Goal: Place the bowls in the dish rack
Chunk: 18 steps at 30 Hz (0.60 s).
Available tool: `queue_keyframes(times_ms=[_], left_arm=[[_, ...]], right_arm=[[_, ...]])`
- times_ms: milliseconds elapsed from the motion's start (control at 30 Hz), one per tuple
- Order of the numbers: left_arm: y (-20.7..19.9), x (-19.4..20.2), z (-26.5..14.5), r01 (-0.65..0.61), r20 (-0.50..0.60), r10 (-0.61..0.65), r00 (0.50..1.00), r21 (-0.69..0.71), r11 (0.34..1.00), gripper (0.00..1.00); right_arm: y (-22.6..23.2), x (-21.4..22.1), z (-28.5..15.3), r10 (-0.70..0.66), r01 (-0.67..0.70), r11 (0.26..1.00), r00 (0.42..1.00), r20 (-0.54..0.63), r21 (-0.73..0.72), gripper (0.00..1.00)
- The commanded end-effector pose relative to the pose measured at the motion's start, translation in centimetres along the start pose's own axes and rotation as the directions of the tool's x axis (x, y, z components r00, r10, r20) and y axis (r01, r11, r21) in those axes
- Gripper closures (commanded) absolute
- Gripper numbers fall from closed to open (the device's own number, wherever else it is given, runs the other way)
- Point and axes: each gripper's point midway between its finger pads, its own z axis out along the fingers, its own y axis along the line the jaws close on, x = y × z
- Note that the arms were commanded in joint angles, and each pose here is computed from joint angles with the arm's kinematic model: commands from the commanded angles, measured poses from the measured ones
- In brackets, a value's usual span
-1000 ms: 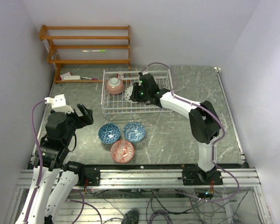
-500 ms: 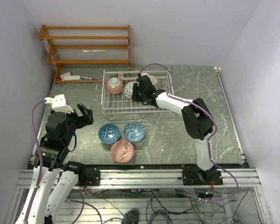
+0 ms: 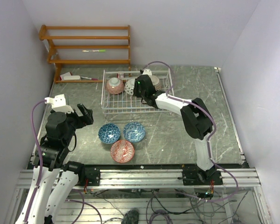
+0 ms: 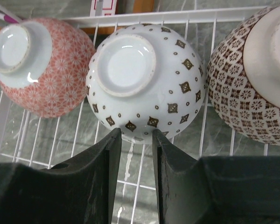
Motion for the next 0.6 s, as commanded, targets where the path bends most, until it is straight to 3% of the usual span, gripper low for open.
queue_keyframes(times_ms=[0,567], left_arm=[[0.3,-0.1,0.0,0.006,0.005,-0.006,1.0,-0.013,1.0,0.02],[0.3,0.0,0.1,0.004,0.0,-0.004,1.0,-0.011,1.0,0.02]], right_arm=[[-1.0,-0.7,0.9,-0.001,-0.002,0.999,0.998,0.068,0.045,0.67],[0.1,-0.4,0.3,-0.031,0.036,0.998,0.995,0.094,-0.044,0.67]])
